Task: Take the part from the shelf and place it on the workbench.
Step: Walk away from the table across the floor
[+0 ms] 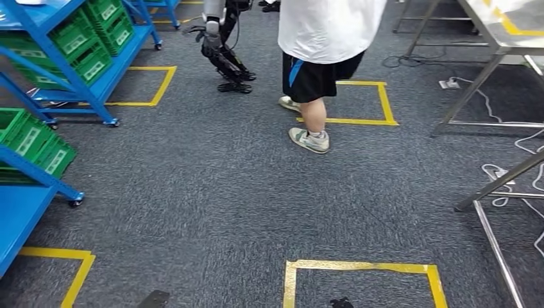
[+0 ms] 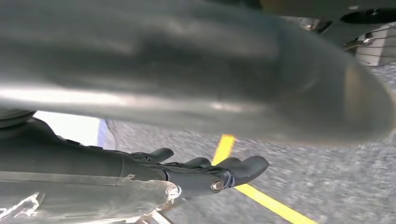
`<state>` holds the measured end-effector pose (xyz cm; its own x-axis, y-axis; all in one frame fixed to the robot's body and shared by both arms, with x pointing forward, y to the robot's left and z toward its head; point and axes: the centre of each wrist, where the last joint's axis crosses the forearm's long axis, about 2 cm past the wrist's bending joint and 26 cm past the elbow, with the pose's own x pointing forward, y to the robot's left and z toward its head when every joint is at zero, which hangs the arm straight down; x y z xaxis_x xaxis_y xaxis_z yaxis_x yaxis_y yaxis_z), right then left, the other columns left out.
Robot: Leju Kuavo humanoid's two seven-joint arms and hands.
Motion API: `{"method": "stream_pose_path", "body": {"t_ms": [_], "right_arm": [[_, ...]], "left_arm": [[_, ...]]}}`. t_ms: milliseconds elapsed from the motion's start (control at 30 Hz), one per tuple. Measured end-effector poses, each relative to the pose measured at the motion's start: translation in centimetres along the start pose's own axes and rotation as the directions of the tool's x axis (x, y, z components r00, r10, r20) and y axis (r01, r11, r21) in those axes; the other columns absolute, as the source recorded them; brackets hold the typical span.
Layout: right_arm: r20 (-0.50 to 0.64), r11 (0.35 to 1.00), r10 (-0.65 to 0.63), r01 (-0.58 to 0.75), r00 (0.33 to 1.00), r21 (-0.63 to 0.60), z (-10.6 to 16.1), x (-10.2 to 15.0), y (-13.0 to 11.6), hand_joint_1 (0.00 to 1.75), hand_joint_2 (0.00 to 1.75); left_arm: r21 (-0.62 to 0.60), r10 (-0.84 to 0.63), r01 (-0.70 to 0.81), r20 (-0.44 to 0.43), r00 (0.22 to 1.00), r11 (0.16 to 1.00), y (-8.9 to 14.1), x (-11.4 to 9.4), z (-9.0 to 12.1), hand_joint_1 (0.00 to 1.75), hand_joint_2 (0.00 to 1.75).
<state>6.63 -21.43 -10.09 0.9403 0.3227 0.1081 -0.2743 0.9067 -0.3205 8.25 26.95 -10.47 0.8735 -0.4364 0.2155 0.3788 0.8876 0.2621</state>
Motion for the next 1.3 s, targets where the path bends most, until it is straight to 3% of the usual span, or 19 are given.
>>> {"method": "stream_pose_path", "body": {"t_ms": [1300], "right_arm": [[-0.019, 1.0, -0.015, 0.015, 1.0, 0.016, -0.1, -0.6, 0.0, 0.0, 0.0]], "left_arm": [[-0.016, -0.048, 0.048, 0.007, 0.999, 0.999, -1.0, 0.2, 0.2, 0.0, 0.0]]}}
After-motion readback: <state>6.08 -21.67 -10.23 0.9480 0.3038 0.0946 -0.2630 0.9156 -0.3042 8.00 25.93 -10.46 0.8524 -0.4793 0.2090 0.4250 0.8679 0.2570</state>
